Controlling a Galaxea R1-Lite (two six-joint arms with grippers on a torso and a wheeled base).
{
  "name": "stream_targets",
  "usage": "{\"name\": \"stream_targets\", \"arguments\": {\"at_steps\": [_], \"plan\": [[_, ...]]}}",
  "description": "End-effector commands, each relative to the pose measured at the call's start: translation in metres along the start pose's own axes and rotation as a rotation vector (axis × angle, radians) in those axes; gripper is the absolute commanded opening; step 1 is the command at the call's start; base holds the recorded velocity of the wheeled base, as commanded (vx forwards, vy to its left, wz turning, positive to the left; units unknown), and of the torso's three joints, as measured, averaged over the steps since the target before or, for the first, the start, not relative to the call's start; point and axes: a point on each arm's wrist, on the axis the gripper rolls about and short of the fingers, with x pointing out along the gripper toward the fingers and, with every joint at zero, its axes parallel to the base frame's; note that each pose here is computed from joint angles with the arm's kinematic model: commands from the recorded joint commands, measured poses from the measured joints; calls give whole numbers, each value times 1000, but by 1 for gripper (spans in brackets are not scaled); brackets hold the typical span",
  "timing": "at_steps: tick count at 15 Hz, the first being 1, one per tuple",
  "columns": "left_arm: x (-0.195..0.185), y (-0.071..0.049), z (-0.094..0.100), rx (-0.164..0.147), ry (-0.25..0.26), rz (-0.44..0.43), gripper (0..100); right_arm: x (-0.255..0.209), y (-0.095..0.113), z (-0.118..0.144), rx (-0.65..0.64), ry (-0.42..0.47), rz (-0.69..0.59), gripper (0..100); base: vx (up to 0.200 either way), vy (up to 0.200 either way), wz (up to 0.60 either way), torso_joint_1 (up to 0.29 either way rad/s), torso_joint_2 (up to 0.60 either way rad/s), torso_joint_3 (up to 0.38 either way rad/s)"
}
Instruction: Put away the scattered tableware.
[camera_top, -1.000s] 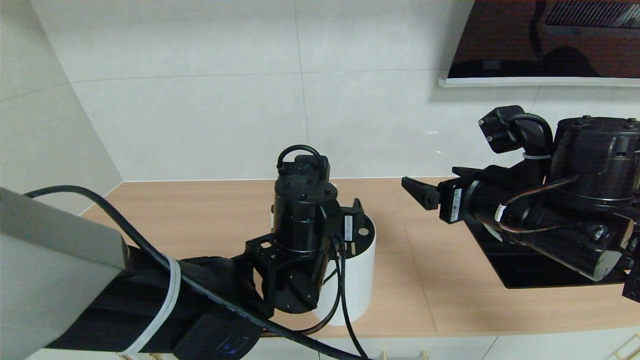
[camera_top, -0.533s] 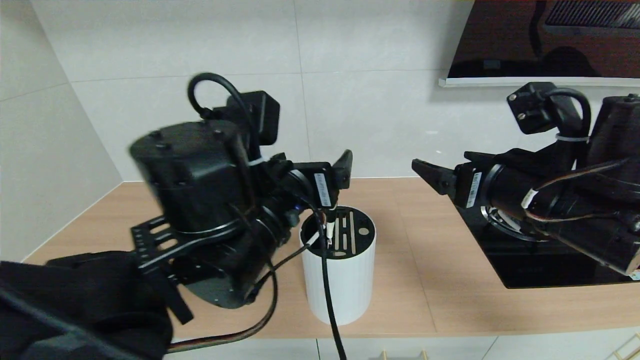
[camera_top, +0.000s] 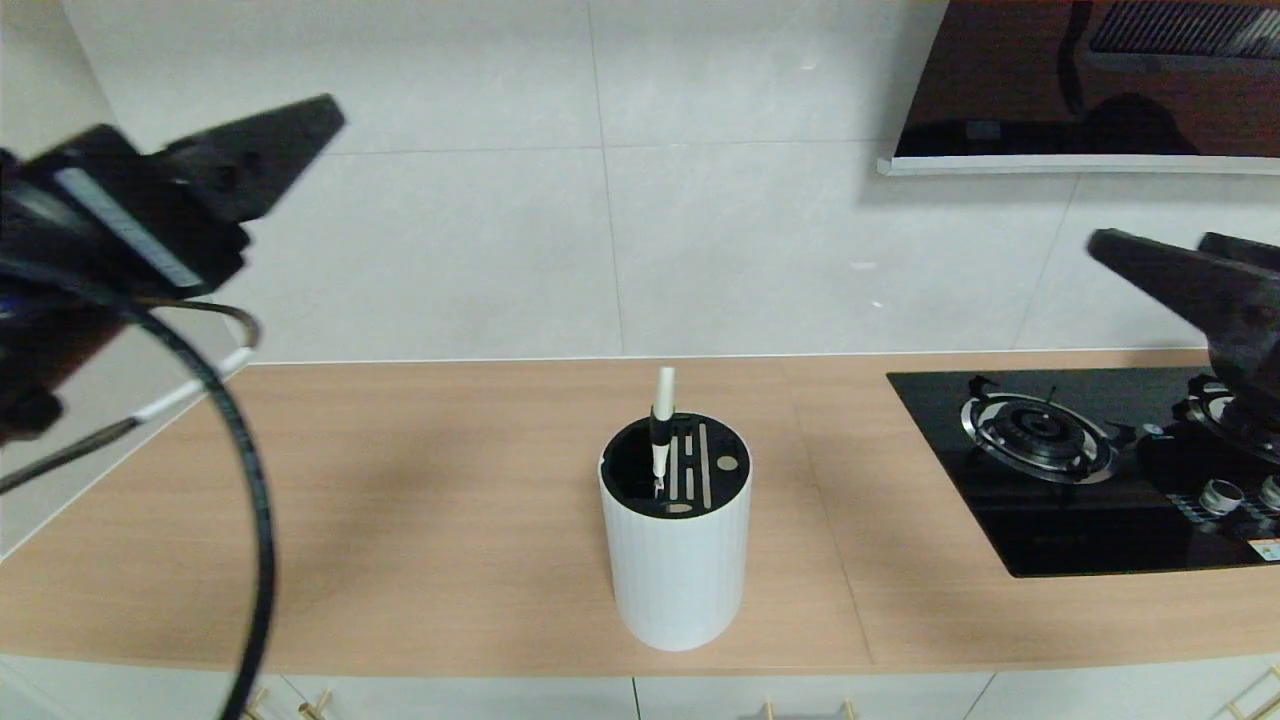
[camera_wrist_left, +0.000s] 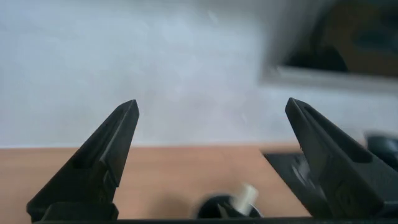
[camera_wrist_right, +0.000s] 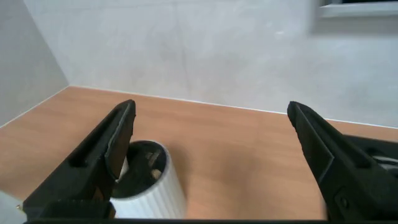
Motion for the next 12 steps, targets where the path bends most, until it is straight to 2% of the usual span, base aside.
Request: {"name": "stream_targets", "arguments": {"at_steps": [1, 3, 5, 8, 9, 12], "plan": [[-96, 53, 33, 37, -48, 96, 100, -91, -31, 4, -25, -83, -90, 100, 0, 0, 0, 0, 0, 0], [-155, 73, 29, 79, -16, 110, 100, -131, -37, -2, -77, -87, -178, 100, 0, 0, 0, 0, 0, 0], [-204, 81, 21, 108, -20, 125, 100, -167, -38, -15, -104, -82, -250, 100, 0, 0, 0, 0, 0, 0], [-244, 82, 12, 127, -63, 149, 100, -204, -34, -31, -139, -106, -318, 100, 0, 0, 0, 0, 0, 0], [-254, 81, 9, 133, -94, 174, 100, -217, -32, -42, -166, -122, -339, 100, 0, 0, 0, 0, 0, 0], [-255, 77, 4, 152, -97, 243, 100, -222, -28, -59, -215, -123, -393, 100, 0, 0, 0, 0, 0, 0]]}}
